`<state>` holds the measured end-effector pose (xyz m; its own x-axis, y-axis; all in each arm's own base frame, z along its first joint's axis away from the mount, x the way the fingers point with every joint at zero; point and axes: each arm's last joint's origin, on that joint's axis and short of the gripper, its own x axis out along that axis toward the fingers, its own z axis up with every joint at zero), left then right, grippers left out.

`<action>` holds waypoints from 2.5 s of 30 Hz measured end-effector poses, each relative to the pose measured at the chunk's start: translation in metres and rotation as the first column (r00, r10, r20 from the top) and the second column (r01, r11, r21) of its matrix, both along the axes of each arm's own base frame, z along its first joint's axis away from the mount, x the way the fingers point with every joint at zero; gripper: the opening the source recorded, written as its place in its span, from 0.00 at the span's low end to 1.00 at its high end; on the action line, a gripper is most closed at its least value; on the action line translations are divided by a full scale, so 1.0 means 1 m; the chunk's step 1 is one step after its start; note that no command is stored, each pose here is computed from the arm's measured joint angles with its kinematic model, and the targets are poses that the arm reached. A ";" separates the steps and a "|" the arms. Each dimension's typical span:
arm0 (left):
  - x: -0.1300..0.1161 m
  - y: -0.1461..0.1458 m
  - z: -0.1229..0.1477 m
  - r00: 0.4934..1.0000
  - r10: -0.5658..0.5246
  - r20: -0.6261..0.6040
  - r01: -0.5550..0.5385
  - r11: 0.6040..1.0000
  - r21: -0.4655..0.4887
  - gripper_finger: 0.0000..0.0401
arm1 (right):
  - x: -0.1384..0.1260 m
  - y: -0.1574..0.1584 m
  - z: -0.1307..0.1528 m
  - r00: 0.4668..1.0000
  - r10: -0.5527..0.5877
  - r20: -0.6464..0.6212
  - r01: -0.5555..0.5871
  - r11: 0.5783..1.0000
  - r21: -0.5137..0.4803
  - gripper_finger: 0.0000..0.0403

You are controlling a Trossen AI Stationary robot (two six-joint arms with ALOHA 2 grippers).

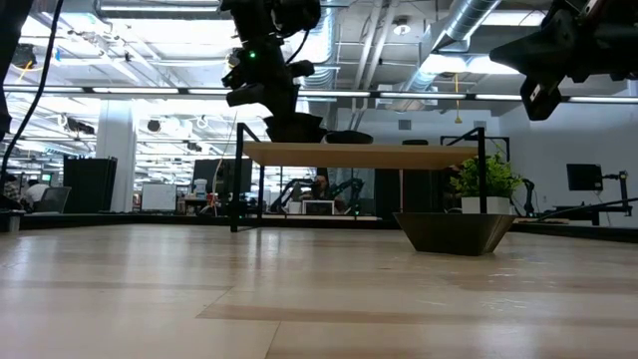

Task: Pick & Place Mini shaped plates
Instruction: Stack the distorted square plate on top of the other distorted square plates on the shelf

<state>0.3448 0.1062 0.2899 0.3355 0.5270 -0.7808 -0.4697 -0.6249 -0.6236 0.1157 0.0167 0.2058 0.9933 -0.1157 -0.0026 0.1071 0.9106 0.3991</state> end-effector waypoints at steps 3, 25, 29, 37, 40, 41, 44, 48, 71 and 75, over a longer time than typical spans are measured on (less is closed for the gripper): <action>0.000 0.000 0.000 1.000 -0.001 0.001 0.001 1.000 -0.001 0.02 | 0.000 0.000 0.000 1.000 0.000 0.000 0.000 1.000 0.000 0.00; 0.002 0.000 0.001 1.000 -0.006 0.022 0.006 1.000 0.008 0.02 | 0.000 0.000 0.000 1.000 0.000 0.000 0.000 1.000 0.000 0.00; 0.002 0.000 0.001 0.999 -0.037 0.002 0.037 0.999 0.022 0.02 | 0.000 0.000 0.000 1.000 0.000 0.000 0.000 1.000 -0.001 0.00; 0.003 -0.001 0.002 0.999 -0.048 0.004 0.048 0.998 0.027 0.02 | 0.000 0.000 0.000 1.000 0.002 0.000 -0.002 1.000 -0.001 0.00; 0.003 -0.001 0.002 0.999 -0.049 0.004 0.049 0.998 0.027 0.02 | 0.000 0.000 0.000 1.000 0.003 0.000 -0.003 1.000 -0.001 0.00; 0.003 -0.001 0.002 0.999 -0.049 0.004 0.049 0.998 0.027 0.02 | 0.000 0.000 0.000 1.000 0.003 0.000 -0.003 1.000 -0.001 0.00; 0.003 -0.001 0.002 0.999 -0.053 0.007 0.053 0.998 0.022 0.02 | 0.000 0.000 0.000 1.000 0.004 0.000 -0.004 1.000 -0.001 0.00; 0.004 -0.001 0.001 0.998 -0.059 0.011 0.059 0.998 0.012 0.02 | 0.000 0.000 0.000 1.000 0.005 0.000 -0.005 1.000 -0.002 0.00; -0.004 -0.004 0.011 0.985 -0.173 -0.016 0.173 0.985 0.000 0.18 | 0.000 0.000 0.000 1.000 0.013 -0.002 -0.013 1.000 -0.003 0.00; -0.006 -0.004 0.014 0.986 -0.168 -0.019 0.169 0.985 0.021 0.22 | 0.000 0.001 0.000 0.999 0.036 -0.002 -0.036 0.999 -0.003 0.00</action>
<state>0.3388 0.1021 0.3038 0.4074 0.4816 -0.7760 -0.5780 -0.5219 -0.6273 0.1158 0.0178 0.2057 0.9968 -0.0800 -0.0040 0.0751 0.9151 0.3963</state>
